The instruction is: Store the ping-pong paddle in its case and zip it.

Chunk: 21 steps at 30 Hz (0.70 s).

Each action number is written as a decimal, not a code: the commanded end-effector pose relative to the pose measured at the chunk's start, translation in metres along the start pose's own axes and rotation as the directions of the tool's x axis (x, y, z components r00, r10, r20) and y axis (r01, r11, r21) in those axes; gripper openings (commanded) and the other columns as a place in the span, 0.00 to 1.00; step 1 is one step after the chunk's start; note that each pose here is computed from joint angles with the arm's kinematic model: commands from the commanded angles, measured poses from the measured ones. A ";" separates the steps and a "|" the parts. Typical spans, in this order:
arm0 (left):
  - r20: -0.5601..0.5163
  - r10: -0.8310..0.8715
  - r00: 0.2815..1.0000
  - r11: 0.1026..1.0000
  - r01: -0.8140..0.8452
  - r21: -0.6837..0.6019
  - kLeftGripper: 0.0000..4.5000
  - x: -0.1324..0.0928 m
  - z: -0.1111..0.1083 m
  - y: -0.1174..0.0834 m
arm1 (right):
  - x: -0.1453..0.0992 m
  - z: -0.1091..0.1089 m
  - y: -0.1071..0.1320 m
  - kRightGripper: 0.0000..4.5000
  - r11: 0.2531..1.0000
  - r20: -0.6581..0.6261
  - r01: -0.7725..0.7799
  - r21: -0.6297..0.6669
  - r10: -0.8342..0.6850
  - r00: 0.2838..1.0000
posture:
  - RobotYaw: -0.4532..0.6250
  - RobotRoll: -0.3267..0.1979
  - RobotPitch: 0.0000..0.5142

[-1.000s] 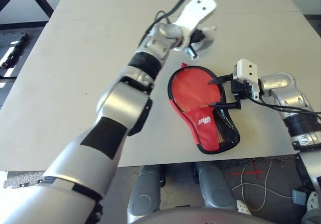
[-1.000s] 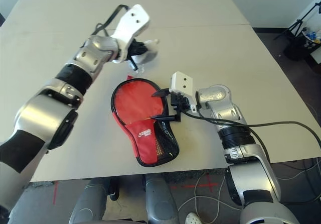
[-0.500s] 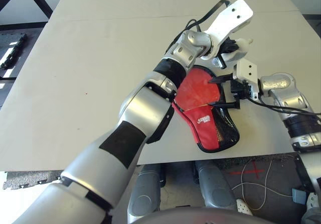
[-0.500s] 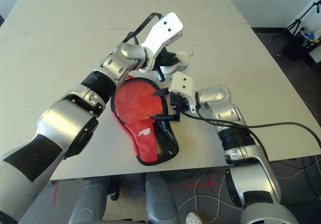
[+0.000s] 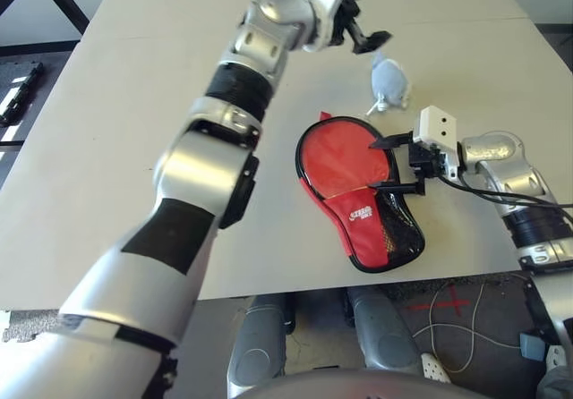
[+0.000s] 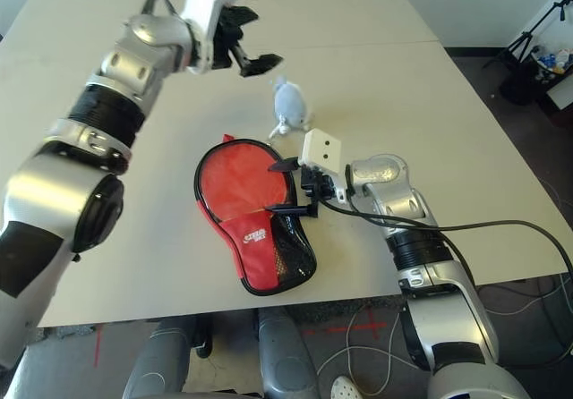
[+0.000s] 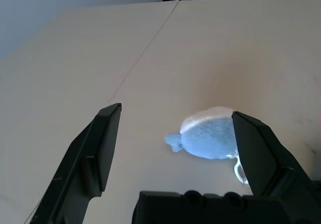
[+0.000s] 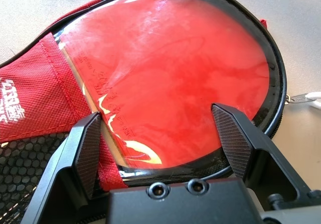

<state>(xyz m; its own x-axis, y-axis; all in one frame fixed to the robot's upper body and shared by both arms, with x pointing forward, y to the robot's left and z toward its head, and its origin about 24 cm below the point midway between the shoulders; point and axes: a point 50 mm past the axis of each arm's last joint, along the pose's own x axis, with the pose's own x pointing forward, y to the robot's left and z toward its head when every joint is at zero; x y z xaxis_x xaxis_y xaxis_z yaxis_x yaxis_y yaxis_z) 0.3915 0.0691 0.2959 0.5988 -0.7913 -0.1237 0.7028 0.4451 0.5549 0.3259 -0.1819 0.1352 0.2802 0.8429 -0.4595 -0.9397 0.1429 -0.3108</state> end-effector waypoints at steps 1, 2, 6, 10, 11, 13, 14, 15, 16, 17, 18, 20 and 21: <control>-0.018 -0.136 0.990 0.990 0.136 -0.043 1.00 -0.017 -0.022 -0.029 | 0.015 -0.034 0.022 1.00 0.992 -0.113 -0.060 0.113 0.073 0.991 | 0.31 0.62 0.42; -0.015 -0.163 0.987 0.985 0.162 -0.057 1.00 -0.023 -0.026 -0.036 | 0.015 -0.034 0.023 1.00 0.992 -0.111 -0.057 0.116 0.070 0.991 | 0.31 0.62 0.42; -0.032 -0.263 0.964 0.960 0.258 -0.109 1.00 -0.048 -0.042 -0.061 | 0.017 -0.035 0.025 1.00 0.991 -0.107 -0.050 0.124 0.064 0.992 | 0.32 0.62 0.40; -0.093 -0.346 0.934 0.930 0.328 -0.166 1.00 -0.070 -0.062 -0.085 | 0.018 -0.035 0.026 1.00 0.990 -0.104 -0.047 0.129 0.061 0.993 | 0.32 0.62 0.39; -0.099 -0.355 0.929 0.925 0.335 -0.179 1.00 -0.072 -0.064 -0.090 | 0.018 -0.035 0.026 1.00 0.990 -0.104 -0.046 0.131 0.060 0.993 | 0.32 0.62 0.38; -0.102 -0.361 0.927 0.922 0.338 -0.190 1.00 -0.073 -0.065 -0.094 | 0.019 -0.035 0.026 1.00 0.990 -0.105 -0.044 0.131 0.058 0.993 | 0.32 0.62 0.38; -0.102 -0.370 0.923 0.917 0.345 -0.201 1.00 -0.073 -0.066 -0.098 | 0.019 -0.035 0.026 1.00 0.990 -0.104 -0.044 0.133 0.058 0.993 | 0.32 0.62 0.38; -0.102 -0.376 0.921 0.913 0.350 -0.208 1.00 -0.073 -0.067 -0.101 | 0.019 -0.035 0.026 1.00 0.990 -0.104 -0.044 0.133 0.058 0.993 | 0.32 0.62 0.38; -0.107 -0.386 0.916 0.909 0.358 -0.213 1.00 -0.071 -0.068 -0.105 | 0.020 -0.035 0.026 1.00 0.990 -0.103 -0.044 0.135 0.058 0.993 | 0.32 0.62 0.38; -0.111 -0.398 0.911 0.904 0.368 -0.218 1.00 -0.070 -0.070 -0.109 | 0.020 -0.035 0.027 1.00 0.990 -0.102 -0.045 0.136 0.059 0.993 | 0.32 0.62 0.38; -0.113 -0.404 0.908 0.901 0.374 -0.220 1.00 -0.069 -0.070 -0.111 | 0.020 -0.035 0.027 1.00 0.990 -0.102 -0.045 0.137 0.059 0.993 | 0.32 0.62 0.38; -0.110 -0.408 0.906 0.897 0.377 -0.230 1.00 -0.067 -0.071 -0.115 | 0.019 -0.034 0.027 1.00 0.989 -0.101 -0.045 0.138 0.059 0.993 | 0.32 0.62 0.39; -0.110 -0.408 0.906 0.897 0.375 -0.234 1.00 -0.065 -0.072 -0.116 | 0.019 -0.034 0.028 1.00 0.989 -0.100 -0.045 0.139 0.059 0.993 | 0.32 0.62 0.39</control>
<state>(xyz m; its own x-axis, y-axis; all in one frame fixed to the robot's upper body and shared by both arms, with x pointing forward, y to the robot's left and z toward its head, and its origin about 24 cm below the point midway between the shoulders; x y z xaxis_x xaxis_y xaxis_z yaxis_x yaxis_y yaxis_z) 0.3015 0.1031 0.1860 0.3127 -0.8526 -0.4187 0.9391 0.2114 0.2710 0.3224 -0.1814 0.1211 0.3181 0.8309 -0.4566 -0.9388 0.2089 -0.2740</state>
